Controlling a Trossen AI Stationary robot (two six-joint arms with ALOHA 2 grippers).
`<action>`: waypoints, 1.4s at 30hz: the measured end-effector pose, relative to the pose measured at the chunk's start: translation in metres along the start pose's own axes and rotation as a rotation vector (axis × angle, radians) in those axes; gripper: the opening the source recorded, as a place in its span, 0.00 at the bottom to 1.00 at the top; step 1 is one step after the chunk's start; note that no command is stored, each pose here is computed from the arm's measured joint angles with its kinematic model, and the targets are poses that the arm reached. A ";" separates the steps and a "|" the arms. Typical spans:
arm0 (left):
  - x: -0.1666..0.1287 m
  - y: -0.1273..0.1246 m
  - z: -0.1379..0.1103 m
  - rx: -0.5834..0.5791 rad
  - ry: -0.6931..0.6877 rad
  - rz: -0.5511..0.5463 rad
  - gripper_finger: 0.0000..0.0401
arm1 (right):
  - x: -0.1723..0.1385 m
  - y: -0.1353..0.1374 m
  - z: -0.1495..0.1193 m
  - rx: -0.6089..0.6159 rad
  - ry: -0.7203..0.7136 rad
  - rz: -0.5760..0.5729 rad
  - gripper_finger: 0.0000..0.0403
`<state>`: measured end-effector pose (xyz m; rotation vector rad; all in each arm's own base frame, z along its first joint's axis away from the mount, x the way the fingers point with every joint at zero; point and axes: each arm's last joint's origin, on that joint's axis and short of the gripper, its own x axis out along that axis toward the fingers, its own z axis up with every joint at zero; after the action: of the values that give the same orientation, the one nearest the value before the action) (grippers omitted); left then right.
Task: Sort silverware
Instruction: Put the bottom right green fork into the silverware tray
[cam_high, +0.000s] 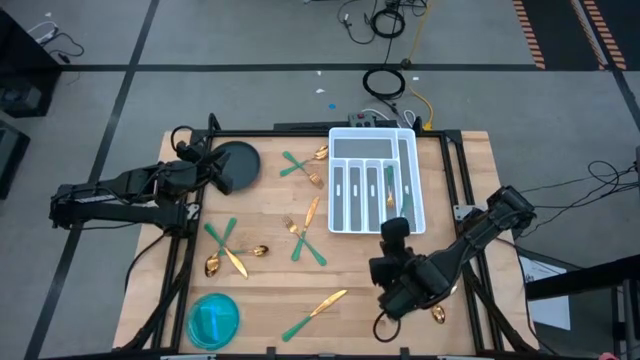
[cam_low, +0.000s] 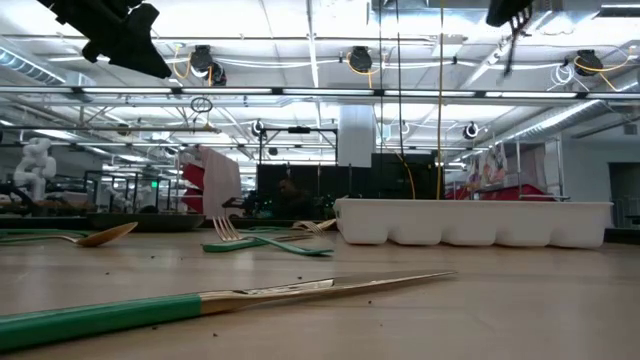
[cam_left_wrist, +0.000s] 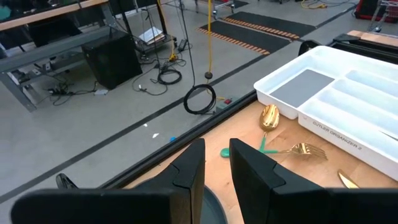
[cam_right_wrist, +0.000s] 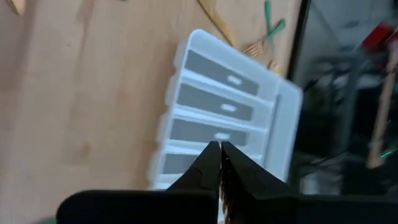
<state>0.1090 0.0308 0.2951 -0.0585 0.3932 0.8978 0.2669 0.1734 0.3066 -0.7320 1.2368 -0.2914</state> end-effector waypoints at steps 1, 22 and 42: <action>0.000 0.000 0.000 0.000 0.000 0.000 0.21 | 0.001 -0.001 0.000 -0.036 -0.003 -0.012 0.00; 0.000 0.000 0.000 -0.001 0.000 0.000 0.21 | 0.003 -0.026 0.000 -0.217 -0.041 -0.244 0.00; 0.000 0.000 0.000 -0.004 0.001 0.000 0.21 | -0.037 -0.123 -0.097 0.225 -0.205 -0.260 0.00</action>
<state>0.1091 0.0308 0.2950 -0.0619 0.3922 0.8987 0.1865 0.0695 0.4006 -0.7079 0.8980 -0.5468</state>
